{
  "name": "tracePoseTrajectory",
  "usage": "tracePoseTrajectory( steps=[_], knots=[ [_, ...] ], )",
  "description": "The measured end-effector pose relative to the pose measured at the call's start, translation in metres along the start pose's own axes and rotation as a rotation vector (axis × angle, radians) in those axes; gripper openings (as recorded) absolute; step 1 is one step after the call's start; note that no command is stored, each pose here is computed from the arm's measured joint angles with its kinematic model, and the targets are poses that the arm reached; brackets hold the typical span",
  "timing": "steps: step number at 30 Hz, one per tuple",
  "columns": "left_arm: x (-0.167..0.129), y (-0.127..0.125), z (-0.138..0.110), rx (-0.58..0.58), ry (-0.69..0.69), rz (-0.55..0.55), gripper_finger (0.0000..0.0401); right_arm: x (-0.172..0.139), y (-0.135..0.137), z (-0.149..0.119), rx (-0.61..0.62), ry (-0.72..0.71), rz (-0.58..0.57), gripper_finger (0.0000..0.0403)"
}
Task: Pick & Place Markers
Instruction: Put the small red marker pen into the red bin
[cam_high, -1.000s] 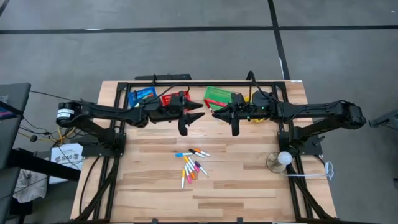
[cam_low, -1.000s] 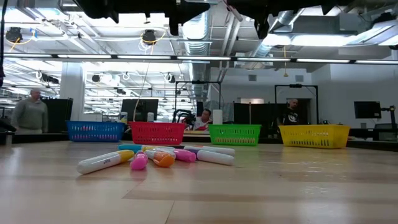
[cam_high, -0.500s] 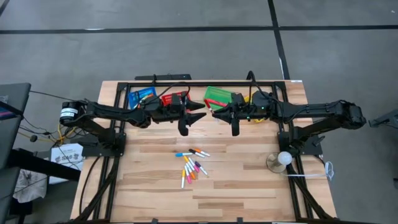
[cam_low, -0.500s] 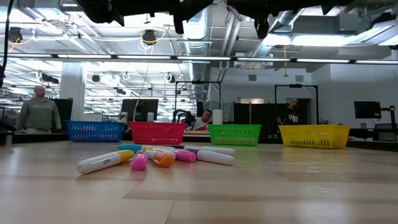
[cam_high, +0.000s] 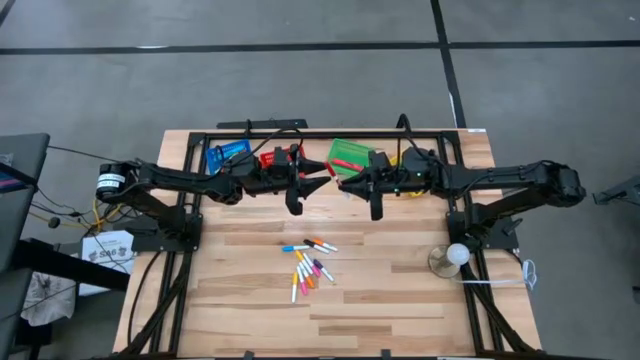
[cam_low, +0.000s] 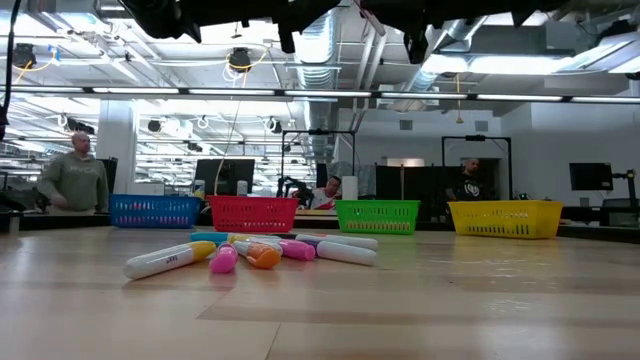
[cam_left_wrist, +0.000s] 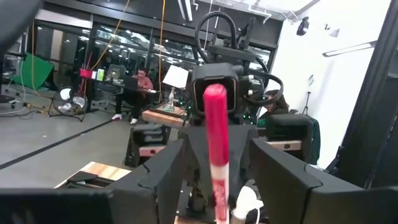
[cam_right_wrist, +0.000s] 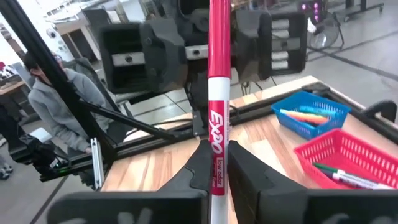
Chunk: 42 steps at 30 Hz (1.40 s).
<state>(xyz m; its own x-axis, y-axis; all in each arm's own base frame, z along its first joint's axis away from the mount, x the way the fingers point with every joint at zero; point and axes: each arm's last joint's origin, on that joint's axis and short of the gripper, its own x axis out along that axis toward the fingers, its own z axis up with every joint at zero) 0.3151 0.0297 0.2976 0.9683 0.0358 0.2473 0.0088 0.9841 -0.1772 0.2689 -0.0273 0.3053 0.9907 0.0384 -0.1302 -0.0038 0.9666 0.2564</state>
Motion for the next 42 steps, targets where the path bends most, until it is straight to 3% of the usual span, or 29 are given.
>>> tracePoseTrajectory(
  steps=[30,42],
  knots=[
    [0.0,0.006,0.003,0.007,-0.023,0.02,0.0181,0.0,-0.001,0.002,-0.016,-0.018,-0.007,0.0027],
    [0.019,0.006,-0.004,0.009,-0.021,-0.025,0.0181,-0.001,-0.007,0.003,-0.013,-0.015,-0.021,0.0028]
  ],
)
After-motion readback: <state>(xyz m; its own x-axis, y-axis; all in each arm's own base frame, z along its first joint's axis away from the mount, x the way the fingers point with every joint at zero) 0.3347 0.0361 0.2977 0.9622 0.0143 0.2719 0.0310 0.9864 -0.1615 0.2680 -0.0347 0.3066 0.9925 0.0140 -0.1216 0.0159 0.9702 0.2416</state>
